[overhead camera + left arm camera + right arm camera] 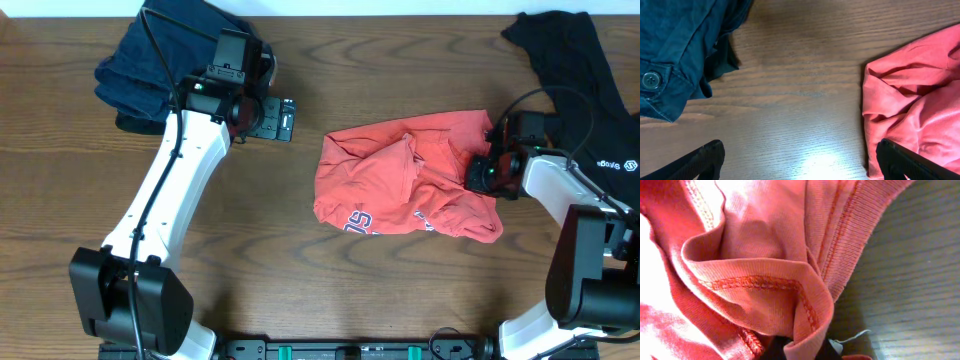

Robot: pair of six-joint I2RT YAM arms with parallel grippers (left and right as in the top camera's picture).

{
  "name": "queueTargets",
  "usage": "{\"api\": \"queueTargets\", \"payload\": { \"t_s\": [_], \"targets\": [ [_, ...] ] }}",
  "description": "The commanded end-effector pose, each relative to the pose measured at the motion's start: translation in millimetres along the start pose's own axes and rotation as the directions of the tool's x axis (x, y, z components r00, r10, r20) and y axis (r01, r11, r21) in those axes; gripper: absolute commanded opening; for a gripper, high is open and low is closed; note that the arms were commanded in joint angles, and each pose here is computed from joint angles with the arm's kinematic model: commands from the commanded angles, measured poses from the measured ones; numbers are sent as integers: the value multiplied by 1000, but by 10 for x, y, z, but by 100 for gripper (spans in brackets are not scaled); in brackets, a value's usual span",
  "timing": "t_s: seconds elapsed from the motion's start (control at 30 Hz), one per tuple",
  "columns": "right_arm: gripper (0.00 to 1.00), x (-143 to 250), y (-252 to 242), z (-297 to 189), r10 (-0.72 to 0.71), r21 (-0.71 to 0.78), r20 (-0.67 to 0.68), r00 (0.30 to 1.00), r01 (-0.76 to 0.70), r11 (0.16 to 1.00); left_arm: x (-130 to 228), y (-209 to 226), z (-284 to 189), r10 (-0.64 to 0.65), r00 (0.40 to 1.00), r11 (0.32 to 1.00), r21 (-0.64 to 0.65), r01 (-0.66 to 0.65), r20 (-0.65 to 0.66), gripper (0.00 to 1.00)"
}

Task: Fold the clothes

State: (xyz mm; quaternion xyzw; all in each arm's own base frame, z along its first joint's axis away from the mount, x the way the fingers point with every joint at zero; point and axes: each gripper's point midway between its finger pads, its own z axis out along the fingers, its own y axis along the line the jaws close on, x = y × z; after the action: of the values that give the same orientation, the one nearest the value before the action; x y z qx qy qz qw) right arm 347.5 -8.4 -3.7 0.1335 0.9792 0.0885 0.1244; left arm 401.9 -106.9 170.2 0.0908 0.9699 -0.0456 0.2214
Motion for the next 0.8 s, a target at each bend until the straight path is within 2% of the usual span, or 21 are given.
{"api": "queueTargets", "payload": {
  "t_s": [0.0,0.17,0.27,0.47,0.77],
  "targets": [
    [1,303,13,218,33,-38,-98,995,-37,999,28,21,28,-2,1000,1000,-3,2,-12,98],
    [1,90,-57,97,68,-56,-56,996,-71,996,27,34,28,-4,1000,1000,-5,4,-12,98],
    [1,-110,-62,-134,39,-107,-24,999,-41,993,40,101,26,-12,1000,1000,-26,11,-18,98],
    [1,-454,-221,-718,4,-93,14,1000,-3,996,44,330,17,-61,998,997,-56,60,-18,98],
    [1,-728,-427,-1287,-5,-72,47,999,8,997,97,760,-16,-157,987,983,-102,154,-22,98]
  ]
}}
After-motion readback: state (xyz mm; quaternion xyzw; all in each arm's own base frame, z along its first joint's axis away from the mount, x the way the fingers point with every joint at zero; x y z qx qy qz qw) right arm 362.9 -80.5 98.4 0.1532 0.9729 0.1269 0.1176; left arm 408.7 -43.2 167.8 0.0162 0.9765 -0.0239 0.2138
